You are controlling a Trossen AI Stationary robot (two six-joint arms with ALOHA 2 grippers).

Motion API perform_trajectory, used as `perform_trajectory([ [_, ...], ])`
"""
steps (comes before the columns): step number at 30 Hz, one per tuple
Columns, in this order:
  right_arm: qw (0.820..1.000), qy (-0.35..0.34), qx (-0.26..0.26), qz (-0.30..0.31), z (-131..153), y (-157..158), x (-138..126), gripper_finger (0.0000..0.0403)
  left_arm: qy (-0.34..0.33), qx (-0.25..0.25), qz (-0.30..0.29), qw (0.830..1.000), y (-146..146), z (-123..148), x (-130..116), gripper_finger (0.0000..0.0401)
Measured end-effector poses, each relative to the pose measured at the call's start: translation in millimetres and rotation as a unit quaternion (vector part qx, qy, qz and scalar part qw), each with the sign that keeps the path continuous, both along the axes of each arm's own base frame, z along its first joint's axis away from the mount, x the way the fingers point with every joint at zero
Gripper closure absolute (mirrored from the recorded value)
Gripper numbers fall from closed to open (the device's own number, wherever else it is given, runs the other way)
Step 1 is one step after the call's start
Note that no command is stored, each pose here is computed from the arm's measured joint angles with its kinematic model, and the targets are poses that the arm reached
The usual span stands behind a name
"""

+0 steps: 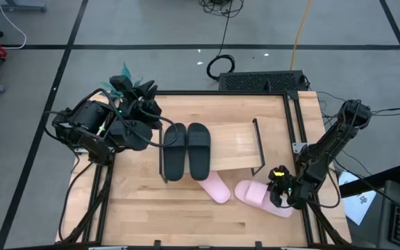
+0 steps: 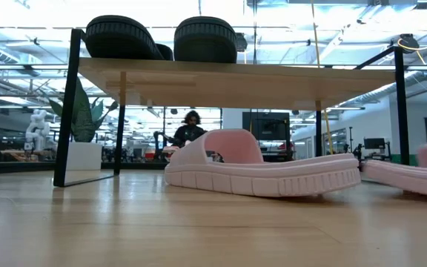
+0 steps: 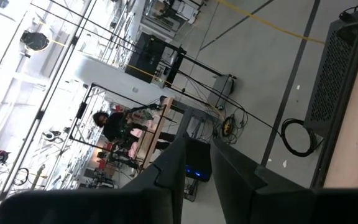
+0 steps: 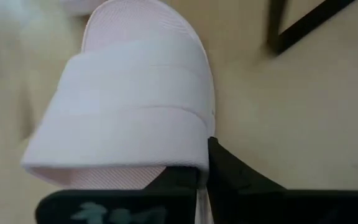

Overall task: Pick and place slides into the shelf
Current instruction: Put the right pink slipper on the shelf

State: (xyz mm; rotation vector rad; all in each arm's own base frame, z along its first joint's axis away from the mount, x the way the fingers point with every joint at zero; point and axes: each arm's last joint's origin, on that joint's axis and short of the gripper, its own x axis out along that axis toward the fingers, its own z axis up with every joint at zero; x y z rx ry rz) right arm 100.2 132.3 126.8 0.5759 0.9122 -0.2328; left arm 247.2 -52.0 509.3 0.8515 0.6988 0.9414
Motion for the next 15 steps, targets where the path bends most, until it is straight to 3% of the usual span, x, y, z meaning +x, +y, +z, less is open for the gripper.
perform_trajectory([
  [4,0.998,0.000,0.059,0.015,7.2,6.5,-4.3,0.0400,0.000,0.000,0.000,1.000,0.1,0.0,0.0,0.0320],
  [9,0.989,-0.047,0.135,0.033,25.5,12.6,-6.8,0.0401,0.000,0.000,0.000,1.000,0.1,0.0,0.0,0.0320],
  [15,0.955,-0.168,0.240,0.052,61.9,17.5,-4.3,0.0402,-0.009,-0.005,0.002,1.000,0.0,0.0,0.0,0.0320],
])
